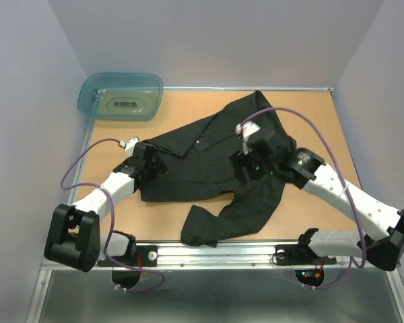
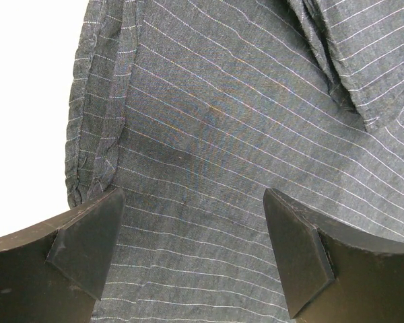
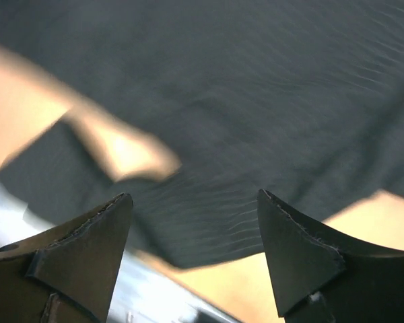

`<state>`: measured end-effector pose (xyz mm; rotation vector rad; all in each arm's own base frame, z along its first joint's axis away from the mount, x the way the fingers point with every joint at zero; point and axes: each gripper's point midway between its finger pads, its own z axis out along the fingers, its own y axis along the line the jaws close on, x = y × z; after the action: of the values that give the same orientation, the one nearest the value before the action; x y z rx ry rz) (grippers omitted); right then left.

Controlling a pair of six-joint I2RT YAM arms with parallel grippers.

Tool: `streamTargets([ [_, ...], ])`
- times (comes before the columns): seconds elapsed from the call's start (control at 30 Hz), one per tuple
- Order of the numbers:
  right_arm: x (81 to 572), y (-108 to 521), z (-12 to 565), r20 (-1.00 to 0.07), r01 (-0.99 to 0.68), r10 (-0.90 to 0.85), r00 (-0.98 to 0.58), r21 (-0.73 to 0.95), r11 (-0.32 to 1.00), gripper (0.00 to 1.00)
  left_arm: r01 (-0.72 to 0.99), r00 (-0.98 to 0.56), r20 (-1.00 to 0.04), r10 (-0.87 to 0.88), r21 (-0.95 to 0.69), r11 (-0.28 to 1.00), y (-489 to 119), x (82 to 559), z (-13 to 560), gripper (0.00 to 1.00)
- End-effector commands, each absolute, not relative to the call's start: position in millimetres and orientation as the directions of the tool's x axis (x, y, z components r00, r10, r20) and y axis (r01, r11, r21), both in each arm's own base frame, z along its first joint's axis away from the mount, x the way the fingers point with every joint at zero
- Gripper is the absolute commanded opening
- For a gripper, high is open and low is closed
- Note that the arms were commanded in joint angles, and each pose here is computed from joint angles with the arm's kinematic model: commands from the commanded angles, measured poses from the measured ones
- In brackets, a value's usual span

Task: Fold and stack the long sleeve shirts
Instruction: Flatten the shirt out

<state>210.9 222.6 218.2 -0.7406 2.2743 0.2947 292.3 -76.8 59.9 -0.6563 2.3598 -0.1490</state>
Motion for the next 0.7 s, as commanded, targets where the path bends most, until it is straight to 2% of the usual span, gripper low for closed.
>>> streamTargets([
  [0.0, 286.4, 160.9, 196.8, -0.682, -0.205, -0.087, -0.726, 0.094, 0.974, 0.80, -0.423, -0.634, -0.596, -0.493, -0.266, 0.866, -74.5, 298.6, 63.3, 0.96],
  [0.17, 336.7, 136.0, 142.3, -0.586, 0.062, 0.228, -0.778, 0.290, 0.955, 0.77, -0.438, -0.646, -0.574, -0.502, -0.260, 0.861, -76.2, 297.8, 52.6, 0.96],
  [0.23, 354.5, 116.4, 120.6, -0.552, 0.180, 0.353, -0.756, 0.343, 0.922, 0.72, -0.444, -0.655, -0.563, -0.503, -0.252, 0.860, -76.6, 296.9, 47.1, 0.96],
  [0.43, 375.2, 82.2, 81.0, -0.485, 0.347, 0.499, -0.718, 0.373, 0.861, 0.67, -0.451, -0.672, -0.544, -0.502, -0.238, 0.860, -78.3, 298.9, 35.9, 0.96],
  [0.67, 369.9, 11.4, 36.7, -0.403, 0.581, 0.685, -0.607, 0.362, 0.728, 0.67, -0.435, -0.714, -0.483, -0.506, -0.261, 0.862, -89.4, 291.8, 22.4, 0.96],
])
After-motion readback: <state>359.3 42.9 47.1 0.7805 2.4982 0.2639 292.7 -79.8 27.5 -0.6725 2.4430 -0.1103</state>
